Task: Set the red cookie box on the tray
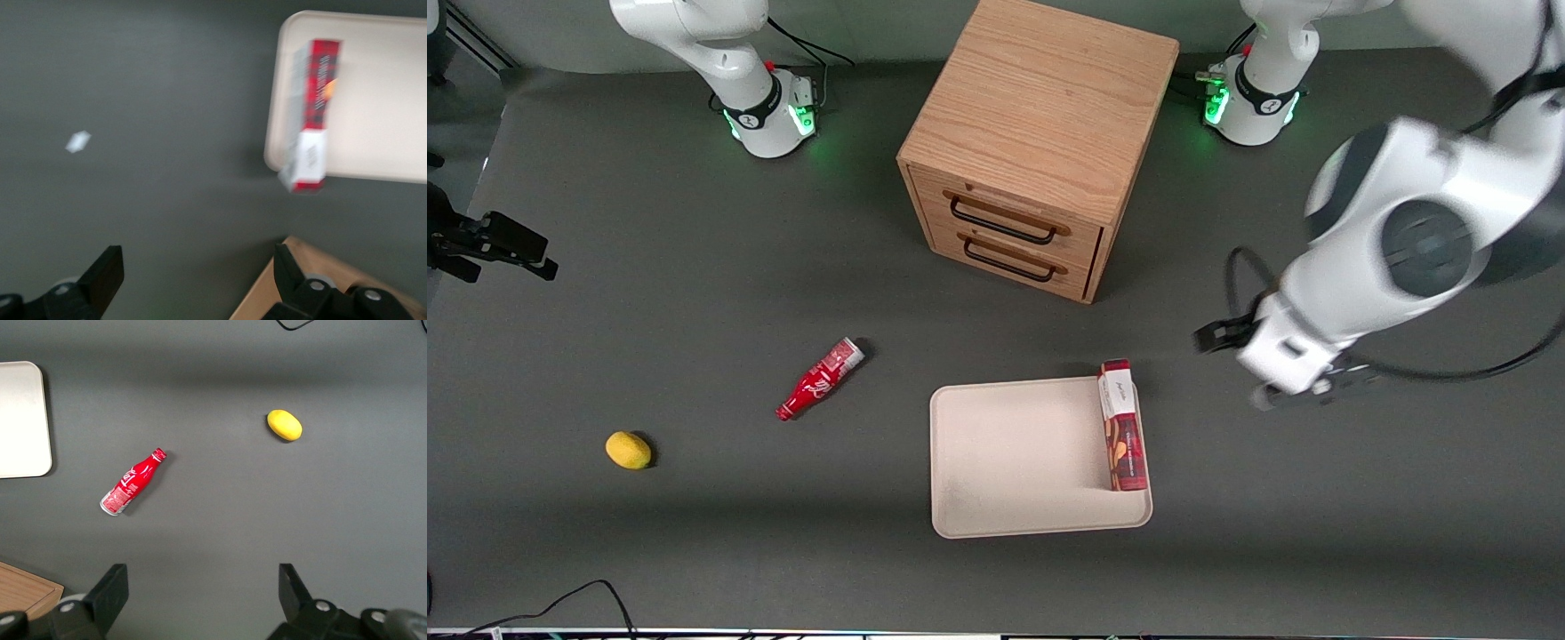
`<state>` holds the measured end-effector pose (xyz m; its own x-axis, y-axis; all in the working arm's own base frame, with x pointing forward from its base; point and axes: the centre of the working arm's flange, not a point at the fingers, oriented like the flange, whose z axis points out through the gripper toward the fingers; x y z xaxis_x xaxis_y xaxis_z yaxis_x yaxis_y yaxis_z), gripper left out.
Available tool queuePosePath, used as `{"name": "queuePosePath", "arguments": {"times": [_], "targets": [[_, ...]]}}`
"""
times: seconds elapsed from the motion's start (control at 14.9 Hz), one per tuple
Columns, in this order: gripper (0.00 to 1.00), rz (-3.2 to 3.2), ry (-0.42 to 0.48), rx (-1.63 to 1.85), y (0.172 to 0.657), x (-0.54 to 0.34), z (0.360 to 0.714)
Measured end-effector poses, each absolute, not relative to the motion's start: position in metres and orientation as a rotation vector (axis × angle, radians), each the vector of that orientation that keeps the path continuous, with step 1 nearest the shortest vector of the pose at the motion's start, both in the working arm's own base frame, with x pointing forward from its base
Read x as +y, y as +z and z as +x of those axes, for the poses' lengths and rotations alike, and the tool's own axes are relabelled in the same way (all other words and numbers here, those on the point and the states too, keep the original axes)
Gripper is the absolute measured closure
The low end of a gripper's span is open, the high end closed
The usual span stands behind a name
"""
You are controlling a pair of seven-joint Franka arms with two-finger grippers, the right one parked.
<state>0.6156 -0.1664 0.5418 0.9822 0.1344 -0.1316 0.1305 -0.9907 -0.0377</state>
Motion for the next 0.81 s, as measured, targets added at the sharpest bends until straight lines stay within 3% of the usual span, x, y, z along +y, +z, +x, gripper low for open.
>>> {"name": "queuePosePath", "arguments": {"times": [0.34,0.54,0.81], "targets": [[0.00,-3.116,0.286,-0.026,0.627,-0.041,0.563],[0.00,-3.138,0.301,0.032,0.627,0.011,0.534],[0.00,-3.144,0.287,0.043,0.615,0.014,0.498]]}}
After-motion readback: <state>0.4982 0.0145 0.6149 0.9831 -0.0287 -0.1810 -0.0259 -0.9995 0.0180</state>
